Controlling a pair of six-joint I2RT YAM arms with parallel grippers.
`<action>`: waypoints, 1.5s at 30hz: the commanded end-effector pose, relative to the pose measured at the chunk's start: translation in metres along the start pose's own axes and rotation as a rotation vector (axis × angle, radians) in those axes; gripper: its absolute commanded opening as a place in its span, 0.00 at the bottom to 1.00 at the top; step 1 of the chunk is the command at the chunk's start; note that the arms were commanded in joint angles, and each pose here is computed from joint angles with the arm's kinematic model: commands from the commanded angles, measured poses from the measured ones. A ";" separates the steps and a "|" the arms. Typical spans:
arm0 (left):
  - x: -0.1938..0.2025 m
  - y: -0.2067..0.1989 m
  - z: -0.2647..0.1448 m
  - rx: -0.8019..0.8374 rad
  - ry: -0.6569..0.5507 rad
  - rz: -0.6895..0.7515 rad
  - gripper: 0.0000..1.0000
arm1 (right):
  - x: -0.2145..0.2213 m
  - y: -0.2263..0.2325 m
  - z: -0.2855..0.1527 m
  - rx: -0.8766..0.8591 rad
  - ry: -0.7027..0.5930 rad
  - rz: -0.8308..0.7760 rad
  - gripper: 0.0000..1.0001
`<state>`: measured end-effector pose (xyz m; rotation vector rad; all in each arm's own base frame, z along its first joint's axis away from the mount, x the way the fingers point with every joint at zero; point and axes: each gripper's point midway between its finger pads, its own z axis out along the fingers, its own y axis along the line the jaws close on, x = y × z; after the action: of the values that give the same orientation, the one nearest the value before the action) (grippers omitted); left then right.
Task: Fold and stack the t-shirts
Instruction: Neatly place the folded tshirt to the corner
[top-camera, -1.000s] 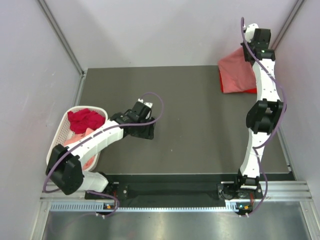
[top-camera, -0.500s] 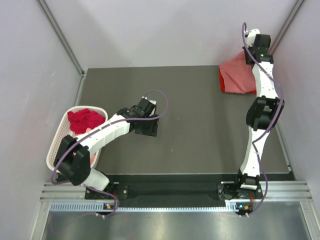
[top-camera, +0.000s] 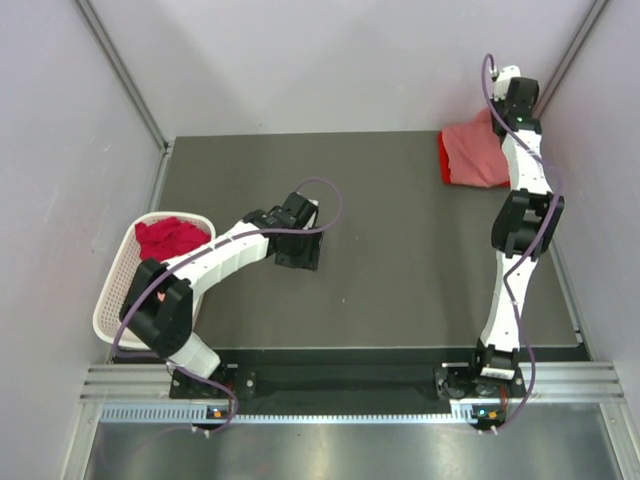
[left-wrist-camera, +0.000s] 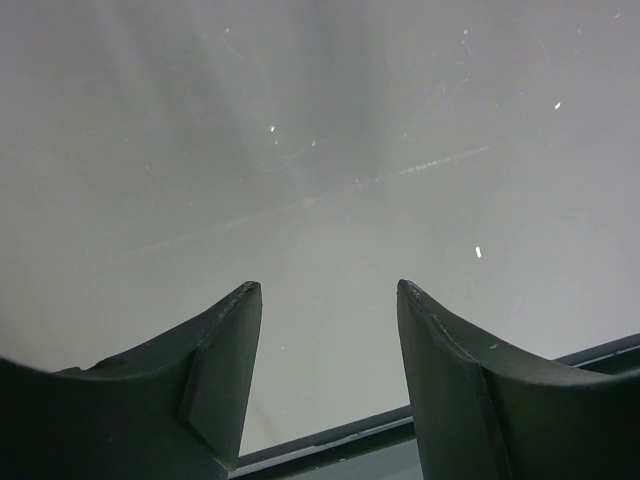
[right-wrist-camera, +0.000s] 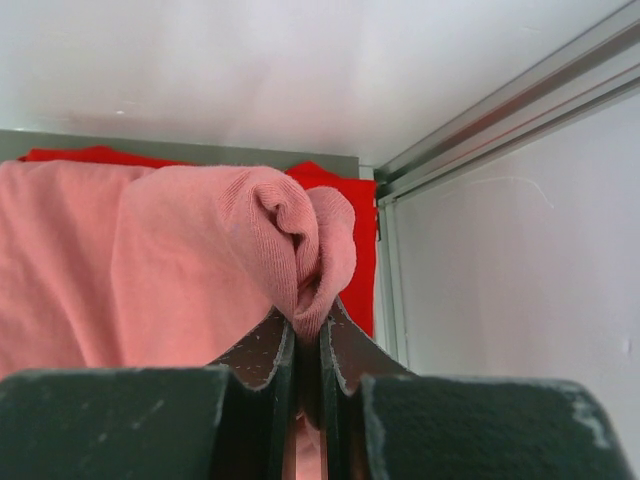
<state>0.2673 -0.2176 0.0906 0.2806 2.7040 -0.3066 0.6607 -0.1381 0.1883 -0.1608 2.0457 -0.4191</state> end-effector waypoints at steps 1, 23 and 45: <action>-0.018 -0.004 -0.004 0.021 -0.035 0.014 0.61 | -0.011 -0.020 0.012 0.081 -0.081 0.016 0.00; -0.015 0.001 -0.012 0.052 -0.015 0.019 0.62 | -0.010 -0.086 0.003 0.430 -0.067 -0.028 0.84; -0.020 -0.029 -0.116 0.340 -0.326 -0.095 0.65 | -0.111 0.191 -0.288 -0.278 -0.198 0.137 1.00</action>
<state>0.2362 -0.2098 0.1830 0.2358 2.4445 -0.6374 0.5124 0.0981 0.3505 -0.2677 1.8460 -0.2593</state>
